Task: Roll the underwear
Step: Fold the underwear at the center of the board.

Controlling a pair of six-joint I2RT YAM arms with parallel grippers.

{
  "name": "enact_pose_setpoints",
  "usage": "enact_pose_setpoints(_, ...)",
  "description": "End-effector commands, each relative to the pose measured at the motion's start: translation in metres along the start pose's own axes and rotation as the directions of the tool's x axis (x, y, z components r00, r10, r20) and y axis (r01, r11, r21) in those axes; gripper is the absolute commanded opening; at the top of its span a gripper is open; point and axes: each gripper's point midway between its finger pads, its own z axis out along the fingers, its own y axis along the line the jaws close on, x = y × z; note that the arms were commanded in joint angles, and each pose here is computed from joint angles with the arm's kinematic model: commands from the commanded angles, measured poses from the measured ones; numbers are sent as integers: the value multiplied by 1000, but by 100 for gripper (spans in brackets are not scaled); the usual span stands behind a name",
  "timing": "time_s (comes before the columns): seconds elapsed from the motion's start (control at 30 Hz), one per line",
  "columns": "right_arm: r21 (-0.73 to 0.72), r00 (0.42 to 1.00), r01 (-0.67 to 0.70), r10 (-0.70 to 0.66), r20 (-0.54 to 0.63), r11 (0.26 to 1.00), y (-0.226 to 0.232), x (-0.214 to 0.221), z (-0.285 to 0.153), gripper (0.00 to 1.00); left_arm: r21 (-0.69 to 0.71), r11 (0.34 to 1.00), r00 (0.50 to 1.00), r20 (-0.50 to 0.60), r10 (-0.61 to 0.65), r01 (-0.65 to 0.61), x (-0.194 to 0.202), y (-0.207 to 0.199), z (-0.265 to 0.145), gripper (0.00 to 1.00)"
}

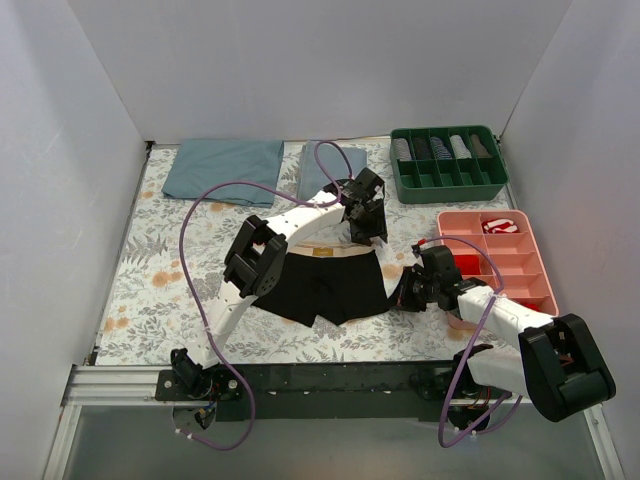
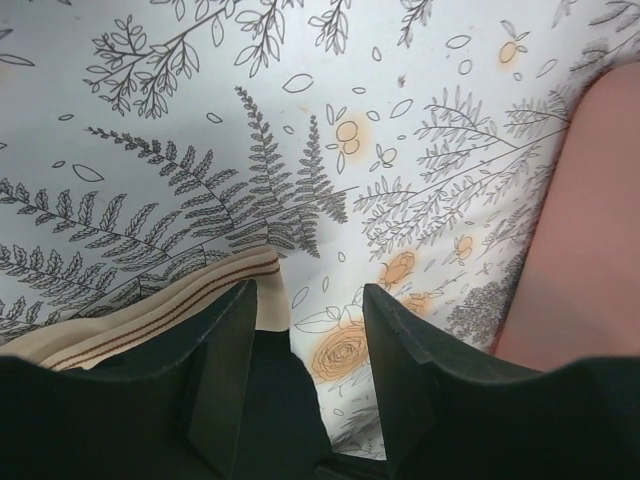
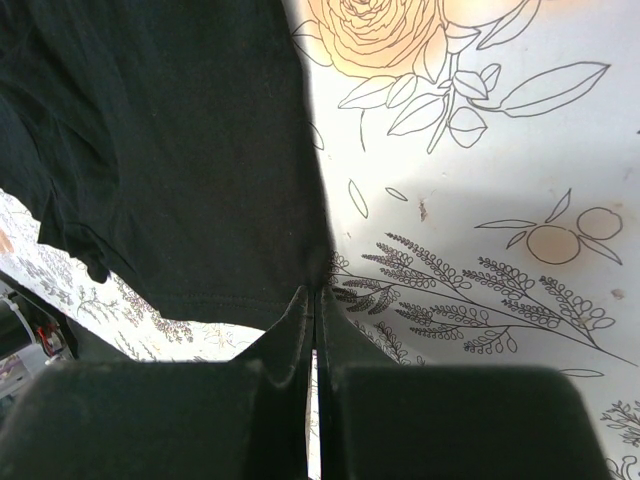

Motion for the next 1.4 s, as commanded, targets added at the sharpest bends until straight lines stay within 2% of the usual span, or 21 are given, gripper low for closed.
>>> enact_pose_setpoints(0.0,96,999,1,4,-50,995,-27,19,1,1,-6,1000,1000,16,6,-6,-3,-7,-5,45)
enact_pose_setpoints(0.3,103,999,13,-9,-45,995,-27,16,0,1,-46,998,999,-19,43,-44,12,7,2,41)
enact_pose_setpoints(0.4,107,999,24,-19,-44,994,-27,16,-1,1,-70,996,998,-28,47,-49,15,15,6,37)
enact_pose_setpoints(0.63,98,998,37,-33,-50,994,-26,16,-1,1,-127,989,995,-75,62,-71,31,37,22,22)
enact_pose_setpoints(0.77,95,998,38,-33,-54,995,-26,17,0,1,-147,986,994,-82,73,-84,34,44,27,19)
enact_pose_setpoints(0.83,95,998,39,-34,-57,995,-26,17,0,1,-149,985,993,-92,75,-88,36,46,30,14)
enact_pose_setpoints(0.9,97,998,40,-34,-60,995,-26,18,0,1,-156,983,992,-97,78,-93,37,49,32,5)
enact_pose_setpoints(0.97,97,997,40,-34,-64,995,-26,19,1,1,-162,982,992,-95,80,-95,37,50,33,2)
enact_pose_setpoints(1.0,97,997,40,-34,-64,995,-26,19,1,1,-158,983,993,-92,79,-93,36,49,32,0)
enact_pose_setpoints(1.17,98,997,42,-36,-67,994,-27,19,0,1,-144,985,995,-58,82,-89,27,42,23,0)
enact_pose_setpoints(1.37,105,999,46,-48,14,993,-23,6,-8,1,6,995,994,53,95,-96,-1,-10,-17,0)
